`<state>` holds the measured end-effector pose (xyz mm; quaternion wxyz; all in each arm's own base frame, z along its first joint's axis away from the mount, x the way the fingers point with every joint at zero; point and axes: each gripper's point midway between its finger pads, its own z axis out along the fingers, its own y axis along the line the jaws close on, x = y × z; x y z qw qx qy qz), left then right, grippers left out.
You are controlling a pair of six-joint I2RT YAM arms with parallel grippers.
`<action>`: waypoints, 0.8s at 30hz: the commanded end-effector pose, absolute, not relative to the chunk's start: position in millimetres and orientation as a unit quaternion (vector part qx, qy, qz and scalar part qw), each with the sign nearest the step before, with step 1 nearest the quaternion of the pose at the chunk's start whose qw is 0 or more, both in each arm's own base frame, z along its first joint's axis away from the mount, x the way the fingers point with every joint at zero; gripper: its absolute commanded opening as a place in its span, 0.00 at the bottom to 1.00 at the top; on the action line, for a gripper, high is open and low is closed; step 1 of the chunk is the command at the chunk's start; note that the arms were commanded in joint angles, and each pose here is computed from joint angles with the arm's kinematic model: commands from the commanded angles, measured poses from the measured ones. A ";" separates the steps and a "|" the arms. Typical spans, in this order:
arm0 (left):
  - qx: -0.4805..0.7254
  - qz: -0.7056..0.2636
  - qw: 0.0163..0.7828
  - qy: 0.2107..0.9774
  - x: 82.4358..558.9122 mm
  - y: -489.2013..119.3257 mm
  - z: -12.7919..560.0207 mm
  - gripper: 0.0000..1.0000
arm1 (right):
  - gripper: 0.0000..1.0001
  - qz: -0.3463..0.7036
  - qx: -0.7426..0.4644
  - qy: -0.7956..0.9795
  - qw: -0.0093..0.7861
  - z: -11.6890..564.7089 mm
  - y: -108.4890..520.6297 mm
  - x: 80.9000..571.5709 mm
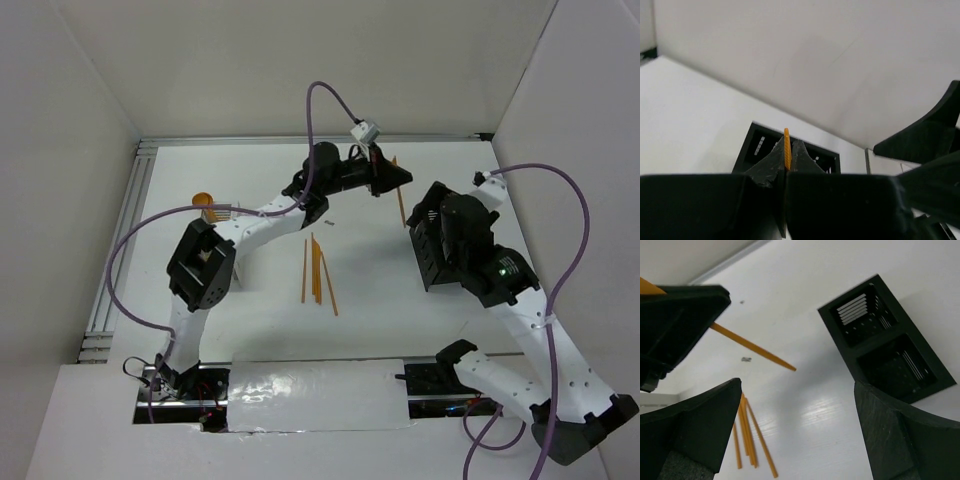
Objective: Sort the eating utensils into containers
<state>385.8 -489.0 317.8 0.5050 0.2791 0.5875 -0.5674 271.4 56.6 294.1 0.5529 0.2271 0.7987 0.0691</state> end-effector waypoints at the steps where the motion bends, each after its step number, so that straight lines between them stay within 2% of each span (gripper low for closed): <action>1: 0.326 -0.576 0.581 0.474 367.8 -517.9 358.6 0.00 | 1.00 0.036 0.281 0.776 0.563 294.7 27.2 253.7; 7: 0.337 -0.577 0.602 0.439 358.4 -554.1 358.1 0.00 | 1.00 0.037 0.298 0.758 0.579 298.4 12.3 234.6; 8: 0.337 -0.580 0.610 0.422 355.6 -556.9 373.8 0.00 | 1.00 0.039 0.300 0.758 0.578 298.2 11.7 232.4; 10: 0.338 -0.582 0.597 0.436 362.7 -566.9 354.5 0.00 | 1.00 0.038 0.304 0.759 0.575 294.0 10.6 228.8; 11: 0.338 -0.585 0.606 0.420 362.2 -568.3 369.3 0.02 | 1.00 0.050 0.314 0.752 0.577 294.4 10.6 225.7; 13: 0.341 -0.569 0.607 0.438 372.8 -581.0 333.3 0.05 | 1.00 0.059 0.313 0.751 0.578 292.3 12.5 222.9; 21: 0.324 -0.524 0.649 0.446 395.7 -583.4 322.9 0.06 | 1.00 0.100 0.315 0.733 0.594 295.4 16.8 207.9; 23: 0.328 -0.517 0.655 0.443 398.4 -585.1 319.4 0.08 | 1.00 0.105 0.310 0.734 0.595 296.1 20.6 207.5; 24: 0.328 -0.516 0.655 0.444 399.4 -585.7 317.8 0.14 | 1.00 0.108 0.305 0.737 0.593 295.4 24.1 207.9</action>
